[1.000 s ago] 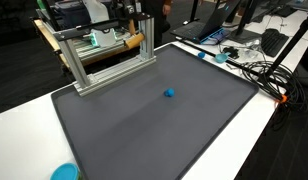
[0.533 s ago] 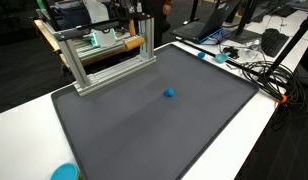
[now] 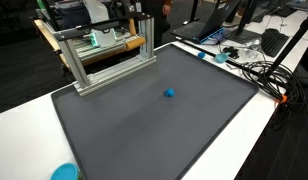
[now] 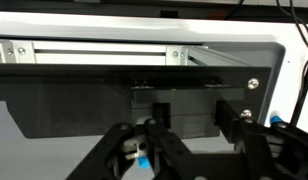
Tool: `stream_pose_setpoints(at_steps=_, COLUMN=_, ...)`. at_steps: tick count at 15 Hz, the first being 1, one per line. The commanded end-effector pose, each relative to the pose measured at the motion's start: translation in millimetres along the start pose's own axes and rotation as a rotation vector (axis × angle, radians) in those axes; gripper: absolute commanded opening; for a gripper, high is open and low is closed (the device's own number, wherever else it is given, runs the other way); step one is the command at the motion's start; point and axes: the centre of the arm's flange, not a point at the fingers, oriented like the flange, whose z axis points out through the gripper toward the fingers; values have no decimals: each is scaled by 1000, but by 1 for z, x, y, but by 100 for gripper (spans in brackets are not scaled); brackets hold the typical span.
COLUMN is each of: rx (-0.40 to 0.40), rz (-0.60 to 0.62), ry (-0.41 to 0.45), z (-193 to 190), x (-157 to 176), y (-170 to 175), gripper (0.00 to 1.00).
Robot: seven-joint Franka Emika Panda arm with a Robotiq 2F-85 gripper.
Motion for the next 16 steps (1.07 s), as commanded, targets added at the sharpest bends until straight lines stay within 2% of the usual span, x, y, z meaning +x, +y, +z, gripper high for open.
stream_pose_setpoints(at_steps=1, rx=20, rz=19, ry=55, z=-3, x=-14, y=-14, gripper=29)
stream_pose_setpoints(at_steps=2, rx=-1, rz=5, ry=64, z=-5, x=-14, y=-16, gripper=26)
stream_pose_setpoints(at_steps=6, rx=-50, rz=-21, ry=83, z=-4, x=-14, y=-27, gripper=26)
stream_pose_setpoints(at_steps=7, rx=-70, rz=-15, ry=93, z=0, x=-14, y=-31, gripper=47)
stream_pose_setpoints(at_steps=8, rx=-86, rz=-10, ry=102, z=3, x=-15, y=-34, gripper=76)
stream_pose_setpoints(at_steps=9, rx=-95, rz=-9, ry=109, z=4, x=-15, y=-37, gripper=76)
stream_pose_setpoints(at_steps=10, rx=-102, rz=-6, ry=113, z=6, x=-15, y=-41, gripper=76)
stream_pose_setpoints(at_steps=11, rx=-106, rz=2, ry=115, z=9, x=-15, y=-44, gripper=67)
stream_pose_setpoints(at_steps=12, rx=-117, rz=6, ry=117, z=10, x=-14, y=-47, gripper=51)
stream_pose_setpoints(at_steps=16, rx=-173, rz=36, ry=129, z=12, x=-15, y=-45, gripper=29)
